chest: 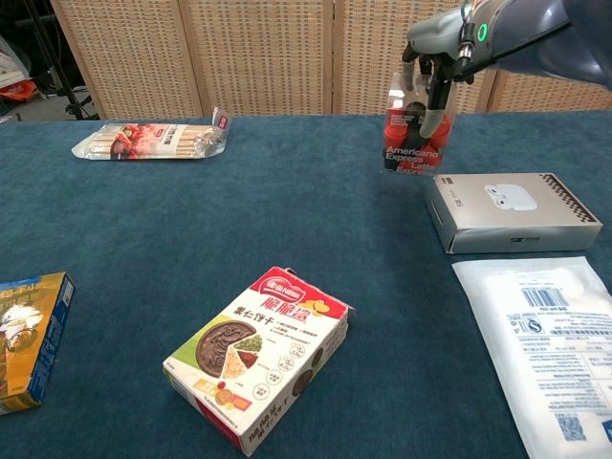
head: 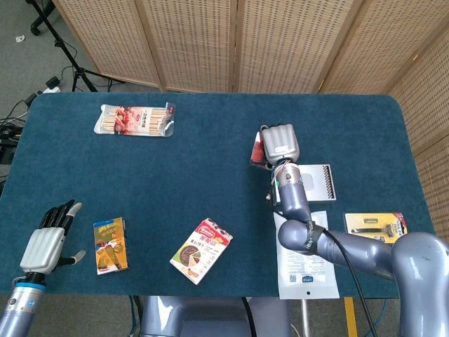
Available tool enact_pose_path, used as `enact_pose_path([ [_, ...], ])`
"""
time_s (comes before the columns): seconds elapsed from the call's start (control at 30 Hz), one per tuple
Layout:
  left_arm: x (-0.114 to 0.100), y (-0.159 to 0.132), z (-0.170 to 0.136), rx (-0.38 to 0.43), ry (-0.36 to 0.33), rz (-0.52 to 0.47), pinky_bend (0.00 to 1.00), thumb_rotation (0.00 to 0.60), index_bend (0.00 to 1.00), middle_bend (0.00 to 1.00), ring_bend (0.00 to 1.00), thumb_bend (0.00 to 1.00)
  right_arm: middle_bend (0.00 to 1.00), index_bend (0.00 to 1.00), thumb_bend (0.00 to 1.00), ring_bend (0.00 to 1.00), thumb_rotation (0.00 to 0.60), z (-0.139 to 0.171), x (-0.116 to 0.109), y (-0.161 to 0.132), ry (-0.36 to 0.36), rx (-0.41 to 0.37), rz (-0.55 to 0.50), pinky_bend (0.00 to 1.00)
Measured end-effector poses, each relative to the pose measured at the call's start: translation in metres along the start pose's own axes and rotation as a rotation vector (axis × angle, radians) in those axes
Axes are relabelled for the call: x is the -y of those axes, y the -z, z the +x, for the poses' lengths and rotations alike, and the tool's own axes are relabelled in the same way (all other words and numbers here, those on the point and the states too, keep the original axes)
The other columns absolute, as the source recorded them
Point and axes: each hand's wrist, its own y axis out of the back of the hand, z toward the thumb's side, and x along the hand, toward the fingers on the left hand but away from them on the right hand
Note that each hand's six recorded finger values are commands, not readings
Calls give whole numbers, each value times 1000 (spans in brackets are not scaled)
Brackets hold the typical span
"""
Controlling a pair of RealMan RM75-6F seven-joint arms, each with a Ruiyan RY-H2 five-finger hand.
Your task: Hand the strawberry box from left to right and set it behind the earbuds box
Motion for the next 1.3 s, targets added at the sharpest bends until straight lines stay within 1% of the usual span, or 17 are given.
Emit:
enact_pose_path([
  [0.2, 1, -1, 0, -1, 0, 11, 0, 600, 0, 0, 0, 178, 345, 508, 173, 342, 600, -11, 4, 18, 3, -9, 4, 461],
  [0.37, 2, -1, -1, -6, -1, 20, 0, 600, 0, 0, 0, 178, 341, 514, 174, 342, 600, -23, 10, 34, -2, -28, 48, 461],
  [0.57, 6, -1, 0, -16, 7, 28, 0, 600, 0, 0, 0, 178, 340, 516, 174, 341, 600, -36, 18, 62, -2, -22, 94, 461],
  [0.73, 9, -3, 1, -13, 18, 28, 0, 600, 0, 0, 0, 178, 335, 516, 177, 333, 600, -40, 22, 73, -7, -24, 104, 461],
  [1.0, 9, -1, 1, -22, 19, 28, 0, 600, 0, 0, 0, 178, 313, 516, 167, 314, 600, -44, 32, 89, -44, -12, 110, 461],
  [1.07, 8, -1, 1, -21, 19, 28, 0, 600, 0, 0, 0, 177, 288, 516, 171, 282, 600, -44, 34, 91, -49, -11, 111, 443],
  [1.17, 8, -2, 1, -17, 19, 28, 0, 600, 0, 0, 0, 177, 225, 516, 171, 208, 600, -43, 39, 93, -59, -15, 109, 389],
  [1.3, 7, -3, 0, -14, 16, 27, 0, 600, 0, 0, 0, 178, 206, 516, 167, 188, 600, -43, 43, 94, -65, -22, 118, 381],
])
